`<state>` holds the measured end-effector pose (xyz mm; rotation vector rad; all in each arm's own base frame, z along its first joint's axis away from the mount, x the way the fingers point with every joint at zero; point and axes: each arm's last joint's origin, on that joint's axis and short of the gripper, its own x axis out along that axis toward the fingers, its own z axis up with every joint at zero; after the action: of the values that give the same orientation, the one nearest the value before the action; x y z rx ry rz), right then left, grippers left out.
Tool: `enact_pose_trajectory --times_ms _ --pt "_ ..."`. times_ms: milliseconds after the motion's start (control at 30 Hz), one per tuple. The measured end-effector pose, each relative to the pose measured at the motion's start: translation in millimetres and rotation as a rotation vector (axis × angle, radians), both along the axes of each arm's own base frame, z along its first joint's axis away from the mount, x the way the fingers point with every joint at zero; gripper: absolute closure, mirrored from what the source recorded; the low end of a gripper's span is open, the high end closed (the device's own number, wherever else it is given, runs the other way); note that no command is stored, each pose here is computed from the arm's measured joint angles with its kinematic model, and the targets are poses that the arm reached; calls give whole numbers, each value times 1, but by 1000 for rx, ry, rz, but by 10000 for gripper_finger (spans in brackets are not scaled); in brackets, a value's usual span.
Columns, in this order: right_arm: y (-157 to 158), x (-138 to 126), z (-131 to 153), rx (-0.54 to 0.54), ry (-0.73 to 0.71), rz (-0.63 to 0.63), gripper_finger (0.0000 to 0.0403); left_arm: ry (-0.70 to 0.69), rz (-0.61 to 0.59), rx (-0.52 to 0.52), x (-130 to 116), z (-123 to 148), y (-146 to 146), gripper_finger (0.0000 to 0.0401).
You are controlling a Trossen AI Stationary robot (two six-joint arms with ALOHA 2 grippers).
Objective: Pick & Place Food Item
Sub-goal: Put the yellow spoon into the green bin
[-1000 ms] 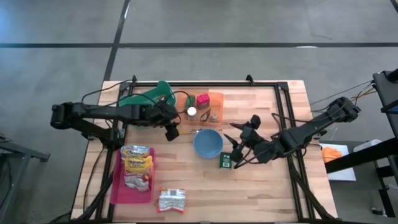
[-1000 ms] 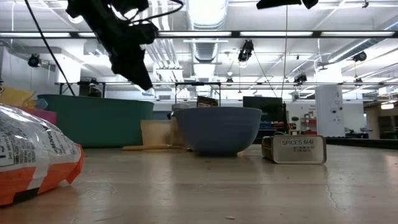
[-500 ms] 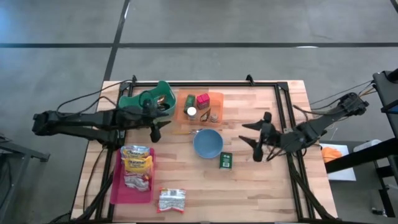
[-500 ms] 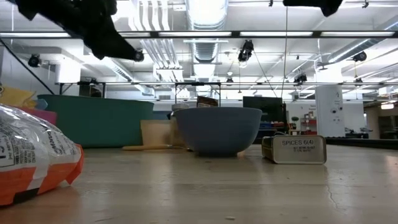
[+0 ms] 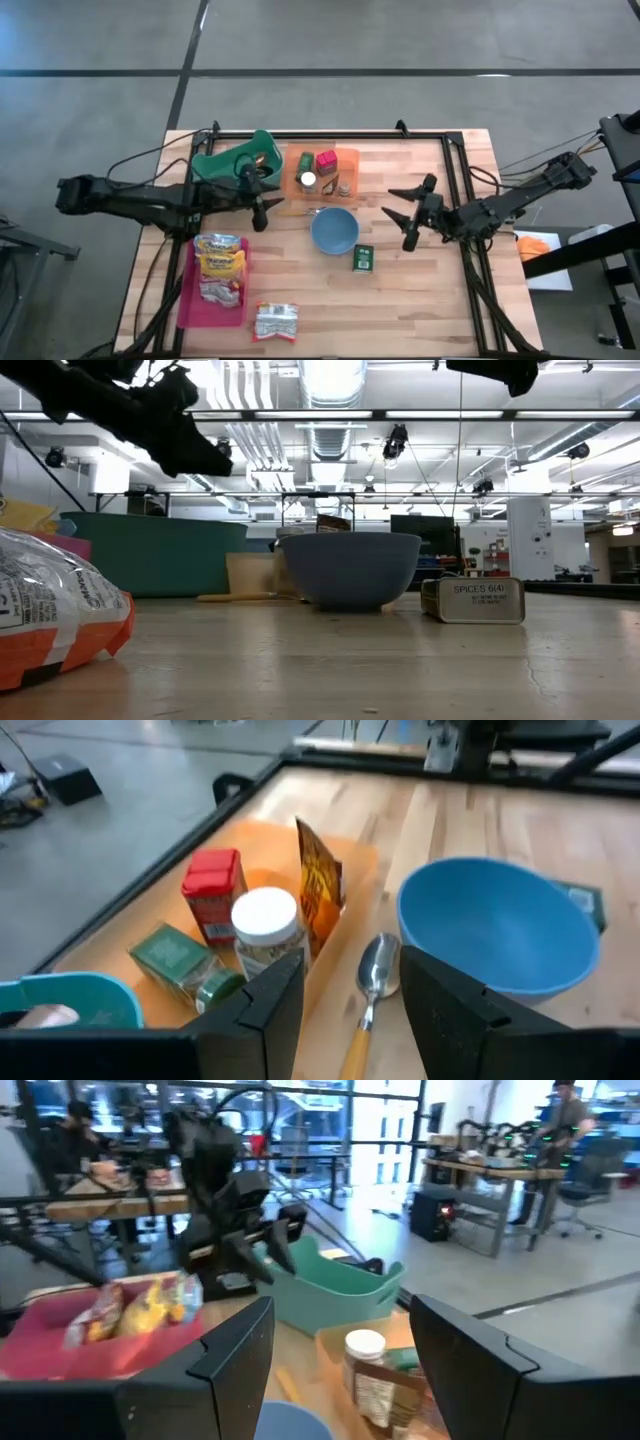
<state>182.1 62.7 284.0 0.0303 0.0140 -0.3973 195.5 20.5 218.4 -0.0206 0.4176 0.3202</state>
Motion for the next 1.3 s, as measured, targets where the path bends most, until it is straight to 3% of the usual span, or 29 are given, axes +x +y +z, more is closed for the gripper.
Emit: enact_pose_trajectory --times_ms 233,433,733,1033,1300 --pt "-7 2 -2 -9 15 -81 172 144 -12 4 29 -6 2 236" --pt "-7 2 -8 -39 71 -83 172 326 -135 14 55 -5 1 236" --pt "-7 1 -12 -28 103 -85 172 572 -309 4 90 -54 -1 236" --pt "-7 1 -13 -26 105 -83 172 698 -255 61 106 -86 7 236" --pt "-7 1 -12 -8 94 -83 172 691 -217 40 116 -87 26 236"
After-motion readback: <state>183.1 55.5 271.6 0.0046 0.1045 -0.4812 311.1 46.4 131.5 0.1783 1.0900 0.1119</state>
